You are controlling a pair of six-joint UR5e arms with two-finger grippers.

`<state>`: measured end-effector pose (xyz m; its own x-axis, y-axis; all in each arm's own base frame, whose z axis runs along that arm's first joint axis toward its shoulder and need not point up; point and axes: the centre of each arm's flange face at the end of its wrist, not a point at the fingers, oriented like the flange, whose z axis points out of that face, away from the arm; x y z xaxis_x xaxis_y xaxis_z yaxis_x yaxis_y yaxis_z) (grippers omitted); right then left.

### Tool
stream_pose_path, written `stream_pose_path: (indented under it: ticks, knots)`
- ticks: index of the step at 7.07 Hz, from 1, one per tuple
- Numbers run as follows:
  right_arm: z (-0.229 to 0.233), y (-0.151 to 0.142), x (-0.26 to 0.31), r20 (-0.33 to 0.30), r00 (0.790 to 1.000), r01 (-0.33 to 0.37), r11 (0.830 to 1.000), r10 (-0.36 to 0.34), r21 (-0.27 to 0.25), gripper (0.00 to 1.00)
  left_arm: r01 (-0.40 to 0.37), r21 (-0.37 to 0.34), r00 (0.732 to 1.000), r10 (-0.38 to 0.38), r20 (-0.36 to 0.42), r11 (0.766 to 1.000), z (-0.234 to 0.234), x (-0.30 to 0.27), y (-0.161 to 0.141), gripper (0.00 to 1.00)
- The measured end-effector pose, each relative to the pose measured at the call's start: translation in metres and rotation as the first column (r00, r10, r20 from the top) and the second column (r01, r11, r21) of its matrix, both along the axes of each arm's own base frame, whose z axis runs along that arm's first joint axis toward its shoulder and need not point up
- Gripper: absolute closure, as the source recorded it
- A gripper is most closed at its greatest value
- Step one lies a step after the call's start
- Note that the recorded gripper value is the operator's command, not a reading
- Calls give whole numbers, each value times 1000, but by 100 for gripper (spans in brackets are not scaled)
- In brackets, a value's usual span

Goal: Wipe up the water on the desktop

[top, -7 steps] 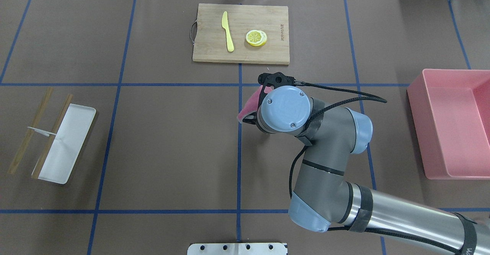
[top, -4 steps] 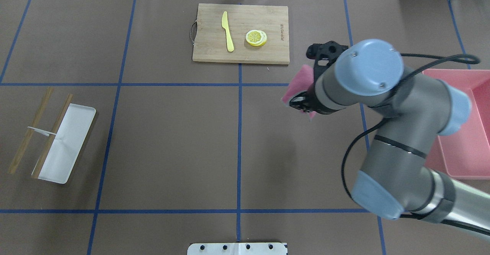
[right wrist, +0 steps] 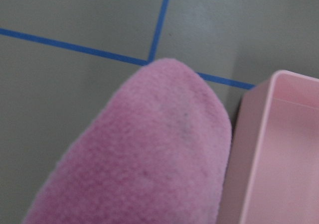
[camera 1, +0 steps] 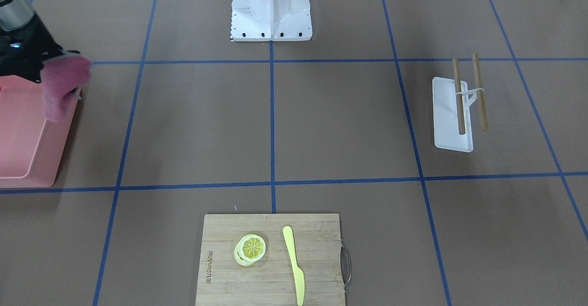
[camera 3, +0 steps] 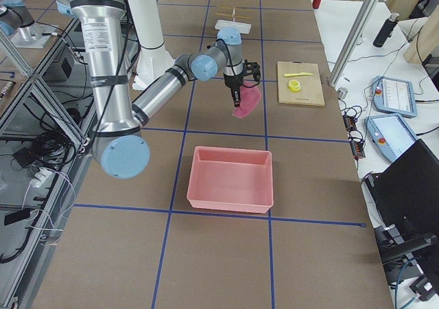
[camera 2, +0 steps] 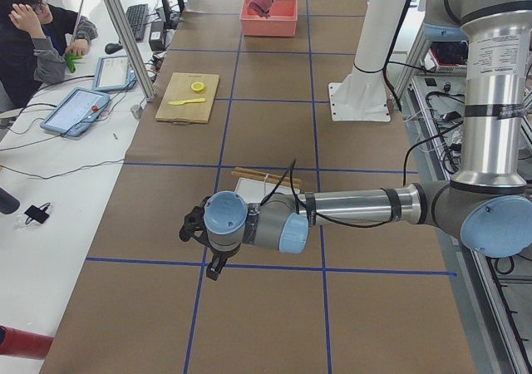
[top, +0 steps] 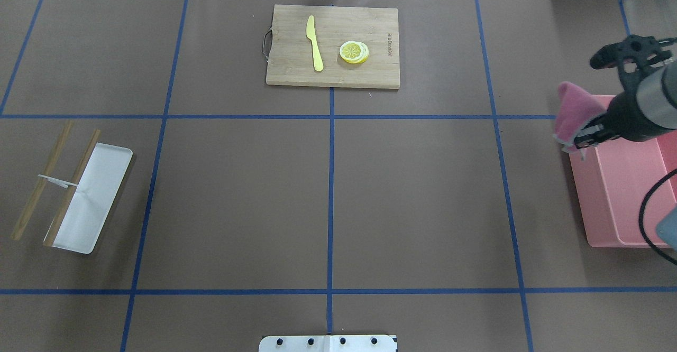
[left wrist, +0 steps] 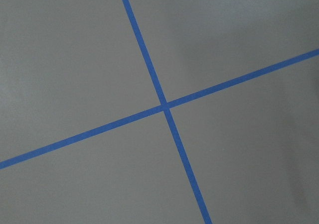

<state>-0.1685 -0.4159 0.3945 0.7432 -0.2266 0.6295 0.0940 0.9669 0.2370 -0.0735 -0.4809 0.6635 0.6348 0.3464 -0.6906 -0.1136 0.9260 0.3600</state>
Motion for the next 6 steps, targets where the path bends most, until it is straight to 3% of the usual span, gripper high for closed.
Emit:
stream_pose_path:
  ticks: [1, 2, 3, 6]
  knots:
    - [45, 11, 45, 7, 999, 49, 999, -49, 15, 1, 1, -1, 1000, -1, 0, 1000, 0, 0, 0, 2]
    - [87, 23, 87, 18, 997, 78, 997, -79, 29, 0, 2, -1, 1000, -2, 1, 1000, -1, 0, -1, 2]
    - [116, 33, 124, 24, 998, 65, 998, -65, 25, 0, 3, -1, 1000, -3, 0, 1000, -1, 0, -1, 2]
    - [181, 58, 199, -16, 998, -56, 997, 56, -50, 0, 4, -18, 1000, -4, 13, 1000, 6, -1, 1, 2]
